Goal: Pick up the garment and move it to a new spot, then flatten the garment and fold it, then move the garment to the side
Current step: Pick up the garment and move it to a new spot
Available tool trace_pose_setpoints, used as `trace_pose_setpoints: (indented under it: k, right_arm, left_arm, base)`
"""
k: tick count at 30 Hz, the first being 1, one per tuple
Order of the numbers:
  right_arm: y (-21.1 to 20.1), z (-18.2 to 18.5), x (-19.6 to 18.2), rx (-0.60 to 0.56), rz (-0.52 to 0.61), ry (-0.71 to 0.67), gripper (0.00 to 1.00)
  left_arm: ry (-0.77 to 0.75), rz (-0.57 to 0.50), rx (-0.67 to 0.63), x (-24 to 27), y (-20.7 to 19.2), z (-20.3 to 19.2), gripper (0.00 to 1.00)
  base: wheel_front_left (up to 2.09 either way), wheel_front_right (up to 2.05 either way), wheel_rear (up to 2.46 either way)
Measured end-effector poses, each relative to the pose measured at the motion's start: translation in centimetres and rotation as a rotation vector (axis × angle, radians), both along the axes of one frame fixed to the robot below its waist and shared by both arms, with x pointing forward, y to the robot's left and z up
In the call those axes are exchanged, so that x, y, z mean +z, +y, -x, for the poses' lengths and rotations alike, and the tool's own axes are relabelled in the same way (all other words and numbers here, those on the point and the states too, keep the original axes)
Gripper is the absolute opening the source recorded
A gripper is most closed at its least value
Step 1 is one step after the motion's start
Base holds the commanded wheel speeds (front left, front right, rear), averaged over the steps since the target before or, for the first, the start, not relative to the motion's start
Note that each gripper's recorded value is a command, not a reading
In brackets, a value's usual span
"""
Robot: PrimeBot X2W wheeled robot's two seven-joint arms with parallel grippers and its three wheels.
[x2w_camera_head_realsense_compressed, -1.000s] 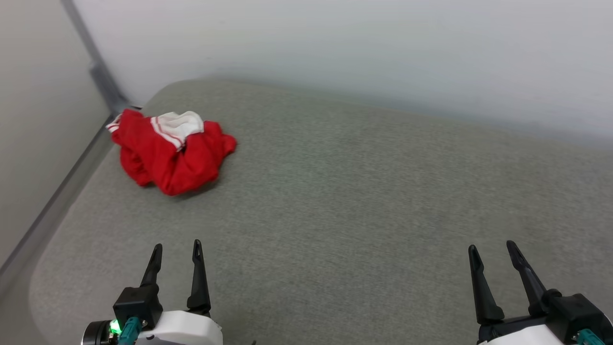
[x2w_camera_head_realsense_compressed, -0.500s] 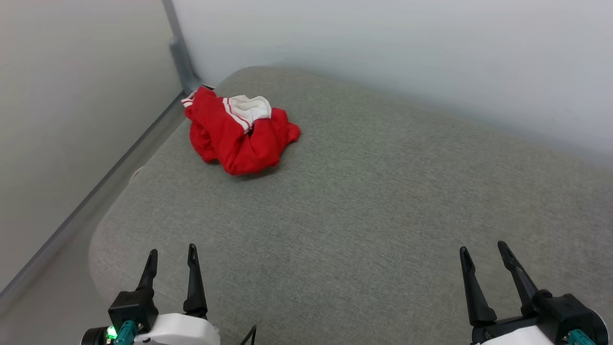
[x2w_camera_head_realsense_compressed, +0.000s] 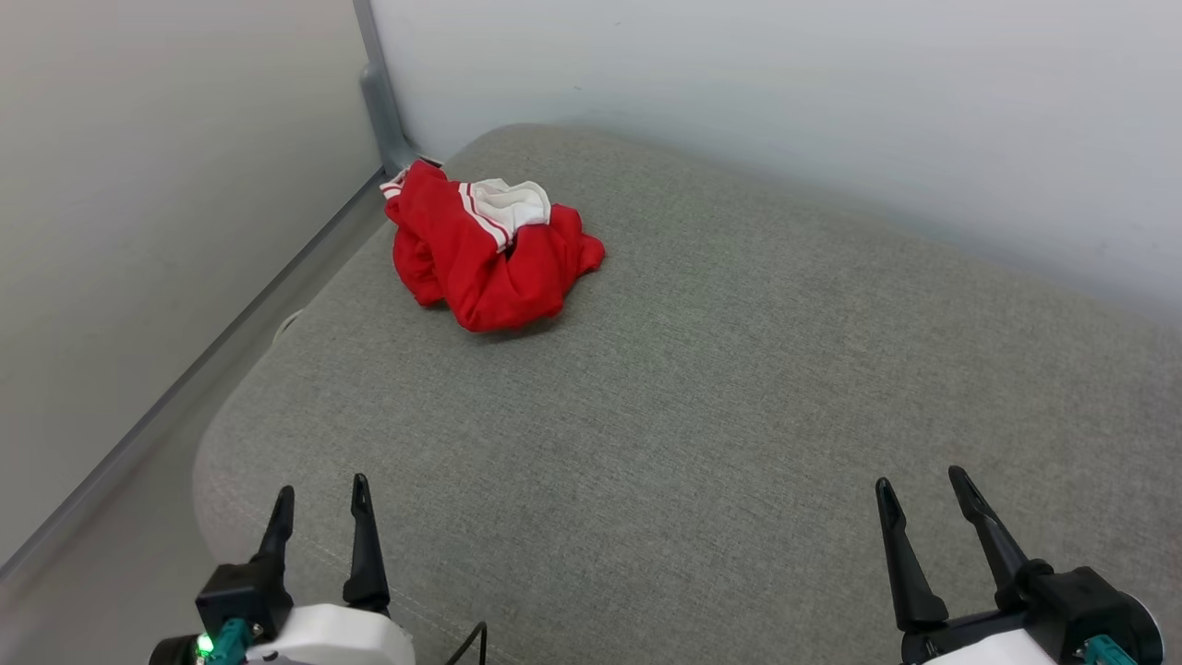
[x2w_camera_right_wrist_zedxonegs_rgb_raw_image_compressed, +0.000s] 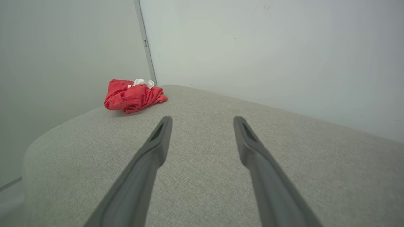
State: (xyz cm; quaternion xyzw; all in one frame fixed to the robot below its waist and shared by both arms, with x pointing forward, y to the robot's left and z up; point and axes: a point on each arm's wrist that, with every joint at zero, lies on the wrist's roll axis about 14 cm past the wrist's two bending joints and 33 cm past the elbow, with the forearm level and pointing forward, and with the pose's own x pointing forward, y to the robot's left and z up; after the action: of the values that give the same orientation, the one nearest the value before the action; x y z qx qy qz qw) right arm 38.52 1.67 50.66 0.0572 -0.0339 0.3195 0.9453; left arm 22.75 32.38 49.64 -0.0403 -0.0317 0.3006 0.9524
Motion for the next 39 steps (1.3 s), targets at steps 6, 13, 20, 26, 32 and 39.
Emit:
trace_pose_setpoints:
  k: [6,13,20,26,32,39]
  right_arm:
    - [-0.4,-0.3,-0.5,-0.011,0.011,0.005,1.0]
    - [-1.2,-1.9,-1.4,-0.042,0.037,-0.003,1.0]
    - [-2.8,-4.2,-3.1,-0.099,0.056,0.01,1.0]
    - [-3.8,-5.7,-5.0,-0.131,0.067,0.034,1.0]
    - [-4.8,-7.3,-6.1,-0.161,0.068,0.036,1.0]
    - [-6.1,-8.6,-7.2,-0.197,0.075,0.039,1.0]
  left_arm:
    - [-0.061,-0.062,-0.013,2.9,2.1,-2.1,1.0]
    - [-0.169,-0.177,-0.039,8.8,6.0,-6.8,1.0]
    - [-0.251,-0.267,-0.107,14.1,7.9,-13.2,1.0]
    - [-0.193,-0.304,-0.186,15.5,8.9,-19.3,1.0]
    - [-0.028,-0.205,-0.286,14.0,8.9,-25.1,1.0]
    - [0.397,0.016,-0.404,5.7,7.4,-29.1,1.0]
  base:
    - [0.0,0.0,0.0]
    - [0.0,0.0,0.0]
    - [0.0,0.0,0.0]
    - [0.0,0.0,0.0]
    - [0.0,0.0,0.0]
    - [0.0,0.0,0.0]
